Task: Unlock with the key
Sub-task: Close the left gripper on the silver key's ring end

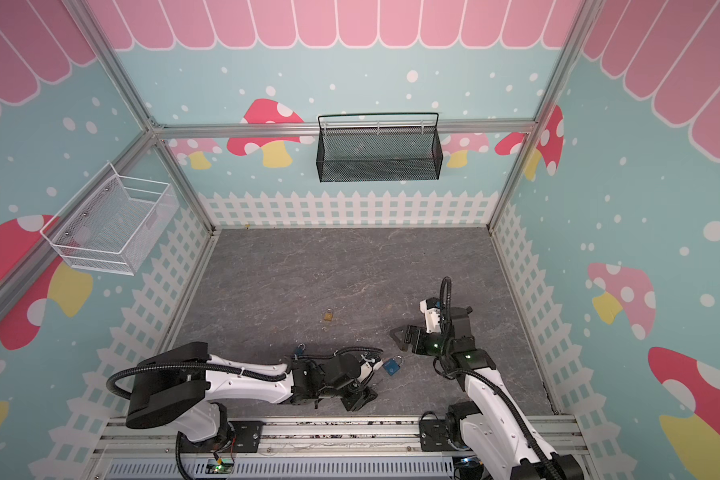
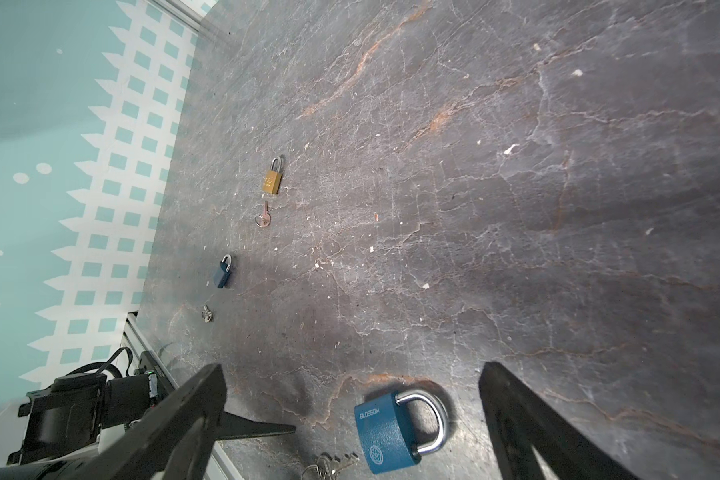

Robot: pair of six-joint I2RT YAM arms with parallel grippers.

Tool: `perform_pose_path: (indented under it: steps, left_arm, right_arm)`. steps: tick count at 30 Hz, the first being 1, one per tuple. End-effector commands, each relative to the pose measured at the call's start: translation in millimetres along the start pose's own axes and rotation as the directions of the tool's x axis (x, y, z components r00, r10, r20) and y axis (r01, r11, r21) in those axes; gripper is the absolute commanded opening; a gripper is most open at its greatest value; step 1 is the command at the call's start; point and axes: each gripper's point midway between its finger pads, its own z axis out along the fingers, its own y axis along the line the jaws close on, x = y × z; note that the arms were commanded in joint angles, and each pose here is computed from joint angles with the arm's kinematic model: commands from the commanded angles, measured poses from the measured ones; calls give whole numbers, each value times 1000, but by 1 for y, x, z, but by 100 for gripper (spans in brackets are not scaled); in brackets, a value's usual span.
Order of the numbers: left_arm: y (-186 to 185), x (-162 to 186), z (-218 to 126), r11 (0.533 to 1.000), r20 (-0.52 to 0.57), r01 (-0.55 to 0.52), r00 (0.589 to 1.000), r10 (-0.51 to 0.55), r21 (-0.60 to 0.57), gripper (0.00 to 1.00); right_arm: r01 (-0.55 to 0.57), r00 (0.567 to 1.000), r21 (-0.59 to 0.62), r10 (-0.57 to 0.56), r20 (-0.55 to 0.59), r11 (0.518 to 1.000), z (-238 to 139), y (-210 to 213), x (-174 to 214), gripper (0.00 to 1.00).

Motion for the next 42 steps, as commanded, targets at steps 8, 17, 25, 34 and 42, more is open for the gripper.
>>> perform_pose_path:
  steps: [8, 17, 25, 34, 42]
  left_arm:
    - [2, -1, 8, 999, -14, -45, 999, 45, -24, 39]
    - [-1, 0, 14, 998, -28, -60, 998, 60, -10, 24]
    - [-1, 1, 17, 998, -35, -62, 997, 62, -8, 13]
    - [3, -3, 9, 996, -16, -77, 997, 76, -37, 2]
    - [7, -24, -14, 995, 85, -69, 994, 75, -77, 0]
  right_arm:
    - [34, 999, 16, -34, 26, 999, -4, 2, -7, 98]
    - [35, 999, 20, -35, 16, 999, -2, 0, -4, 98]
    - [30, 999, 18, -30, 15, 999, -2, -2, -1, 98]
    - [38, 999, 2, -38, 7, 999, -1, 1, -1, 98]
    - [53, 999, -59, -53, 1, 997, -4, 16, -4, 98]
